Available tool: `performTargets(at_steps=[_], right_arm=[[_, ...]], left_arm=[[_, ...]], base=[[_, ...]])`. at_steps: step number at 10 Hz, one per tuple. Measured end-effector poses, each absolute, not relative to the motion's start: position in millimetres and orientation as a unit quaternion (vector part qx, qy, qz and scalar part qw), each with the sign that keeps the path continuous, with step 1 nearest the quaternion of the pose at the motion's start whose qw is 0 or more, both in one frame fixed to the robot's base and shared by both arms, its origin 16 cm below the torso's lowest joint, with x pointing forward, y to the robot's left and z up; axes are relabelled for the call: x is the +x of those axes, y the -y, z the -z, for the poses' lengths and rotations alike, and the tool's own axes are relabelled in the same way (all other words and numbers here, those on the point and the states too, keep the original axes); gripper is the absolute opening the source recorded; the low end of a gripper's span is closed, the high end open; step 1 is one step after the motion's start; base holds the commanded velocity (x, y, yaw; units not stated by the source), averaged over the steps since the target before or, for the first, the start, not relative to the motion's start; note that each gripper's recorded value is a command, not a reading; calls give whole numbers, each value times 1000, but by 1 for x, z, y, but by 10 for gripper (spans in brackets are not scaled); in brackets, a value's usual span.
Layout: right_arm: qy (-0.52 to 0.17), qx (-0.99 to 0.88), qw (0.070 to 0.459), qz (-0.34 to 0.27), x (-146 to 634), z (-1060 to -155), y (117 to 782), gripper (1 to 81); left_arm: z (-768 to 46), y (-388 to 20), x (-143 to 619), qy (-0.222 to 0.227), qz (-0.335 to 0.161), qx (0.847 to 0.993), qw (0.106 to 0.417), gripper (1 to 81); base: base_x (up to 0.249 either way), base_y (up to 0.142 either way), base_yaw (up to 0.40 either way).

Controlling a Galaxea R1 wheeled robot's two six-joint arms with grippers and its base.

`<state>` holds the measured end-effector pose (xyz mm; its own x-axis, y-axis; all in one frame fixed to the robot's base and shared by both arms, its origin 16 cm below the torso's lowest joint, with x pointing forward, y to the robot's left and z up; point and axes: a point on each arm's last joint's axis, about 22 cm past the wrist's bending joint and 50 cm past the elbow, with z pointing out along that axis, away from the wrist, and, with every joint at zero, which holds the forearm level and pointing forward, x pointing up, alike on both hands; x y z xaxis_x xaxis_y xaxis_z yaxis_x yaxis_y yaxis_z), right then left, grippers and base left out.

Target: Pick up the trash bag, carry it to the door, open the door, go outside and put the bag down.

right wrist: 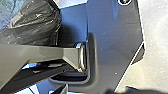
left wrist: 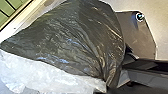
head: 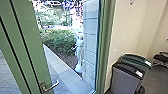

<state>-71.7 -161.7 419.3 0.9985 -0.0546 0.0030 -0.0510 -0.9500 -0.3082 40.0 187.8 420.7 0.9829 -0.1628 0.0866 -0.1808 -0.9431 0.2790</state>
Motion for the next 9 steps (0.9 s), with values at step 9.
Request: performTargets(at_steps=[9], right_arm=[[-26, -987, 156, 7, -69, -419, 162, 811]], left_arm=[[-421, -188, 43, 87, -33, 985, 144, 10]], base=[[58, 0, 0]])
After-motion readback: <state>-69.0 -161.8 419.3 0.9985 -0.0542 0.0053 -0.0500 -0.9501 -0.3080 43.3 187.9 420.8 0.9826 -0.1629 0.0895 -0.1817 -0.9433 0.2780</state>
